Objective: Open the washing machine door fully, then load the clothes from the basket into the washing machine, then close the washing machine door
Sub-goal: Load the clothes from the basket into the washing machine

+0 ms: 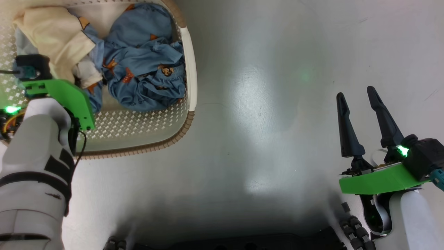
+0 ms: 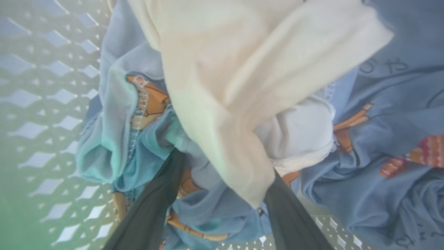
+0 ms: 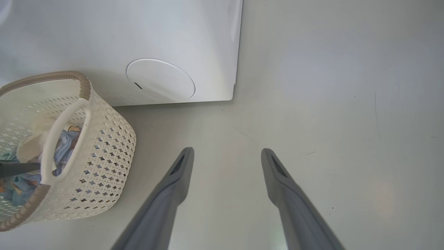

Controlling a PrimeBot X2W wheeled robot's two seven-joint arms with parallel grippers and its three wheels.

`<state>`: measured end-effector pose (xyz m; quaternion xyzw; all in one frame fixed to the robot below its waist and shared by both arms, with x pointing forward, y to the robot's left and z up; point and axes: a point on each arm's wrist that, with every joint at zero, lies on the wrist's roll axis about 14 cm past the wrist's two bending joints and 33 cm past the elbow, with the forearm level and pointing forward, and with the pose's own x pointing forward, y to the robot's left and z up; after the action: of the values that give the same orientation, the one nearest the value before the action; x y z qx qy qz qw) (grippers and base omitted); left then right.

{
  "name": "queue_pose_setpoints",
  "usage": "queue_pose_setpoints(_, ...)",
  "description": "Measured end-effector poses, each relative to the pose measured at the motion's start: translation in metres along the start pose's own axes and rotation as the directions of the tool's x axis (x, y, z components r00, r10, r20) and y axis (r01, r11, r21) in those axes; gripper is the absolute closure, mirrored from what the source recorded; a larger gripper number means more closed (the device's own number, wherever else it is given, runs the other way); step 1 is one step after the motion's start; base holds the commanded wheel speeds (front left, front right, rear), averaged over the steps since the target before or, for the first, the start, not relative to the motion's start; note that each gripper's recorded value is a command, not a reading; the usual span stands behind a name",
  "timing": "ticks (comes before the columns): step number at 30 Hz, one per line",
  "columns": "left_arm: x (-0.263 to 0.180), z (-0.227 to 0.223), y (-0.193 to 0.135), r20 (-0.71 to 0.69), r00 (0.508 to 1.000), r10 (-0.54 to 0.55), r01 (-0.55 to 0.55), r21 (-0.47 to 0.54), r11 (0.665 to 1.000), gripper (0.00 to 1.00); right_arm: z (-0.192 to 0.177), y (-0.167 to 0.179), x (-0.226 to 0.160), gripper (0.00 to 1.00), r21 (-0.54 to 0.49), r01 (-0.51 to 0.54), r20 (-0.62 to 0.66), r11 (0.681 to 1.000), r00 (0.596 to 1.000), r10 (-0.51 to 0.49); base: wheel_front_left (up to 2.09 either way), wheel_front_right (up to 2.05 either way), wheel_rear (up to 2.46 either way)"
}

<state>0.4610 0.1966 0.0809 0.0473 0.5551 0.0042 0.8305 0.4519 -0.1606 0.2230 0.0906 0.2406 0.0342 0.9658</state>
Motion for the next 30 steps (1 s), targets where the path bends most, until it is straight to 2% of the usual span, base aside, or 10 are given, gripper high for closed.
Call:
queue_pose_setpoints(1, 0.0, -0.001, -0.002, -0.006, 1.0, -0.009, 0.009, -0.011, 1.0, 0.32, 0.0, 0.0, 0.0, 0.0, 0.0, 0.0, 0.001, 1.0, 1.0, 0.0, 0.0, 0.0, 0.0)
queue_pose_setpoints(2, 0.0, -0.001, -0.004, -0.008, 1.0, -0.013, 0.013, -0.019, 1.0, 0.59, 0.0, 0.0, 0.0, 0.0, 0.0, 0.0, 0.002, 1.0, 1.0, 0.0, 0.0, 0.0, 0.0)
queue_pose_setpoints(3, 0.0, -0.001, -0.006, -0.007, 1.0, -0.016, 0.016, -0.024, 1.0, 0.93, 0.0, 0.0, 0.0, 0.0, 0.001, 0.0, 0.002, 1.0, 1.0, 0.0, 0.0, 0.0, 0.0)
queue_pose_setpoints(4, 0.0, 0.001, -0.009, 0.0, 1.0, -0.024, 0.024, -0.029, 0.999, 1.0, 0.0, 0.0, 0.0, 0.0, 0.001, -0.001, 0.002, 1.0, 1.0, 0.001, 0.0, 0.0, 0.0)
queue_pose_setpoints(16, -0.025, 0.033, -0.013, 0.172, 0.984, -0.048, 0.066, -0.101, 0.993, 1.0, 0.027, 0.006, -0.003, 0.0, -0.004, -0.012, 0.059, 1.0, 0.998, 0.013, 0.0, 0.0, 0.0)
queue_pose_setpoints(30, -0.088, 0.06, -0.012, 0.349, 0.936, -0.047, 0.1, -0.136, 0.986, 1.0, 0.086, 0.023, -0.016, 0.0, -0.019, -0.047, 0.18, 0.999, 0.982, 0.05, 0.0, 0.0, 0.0)
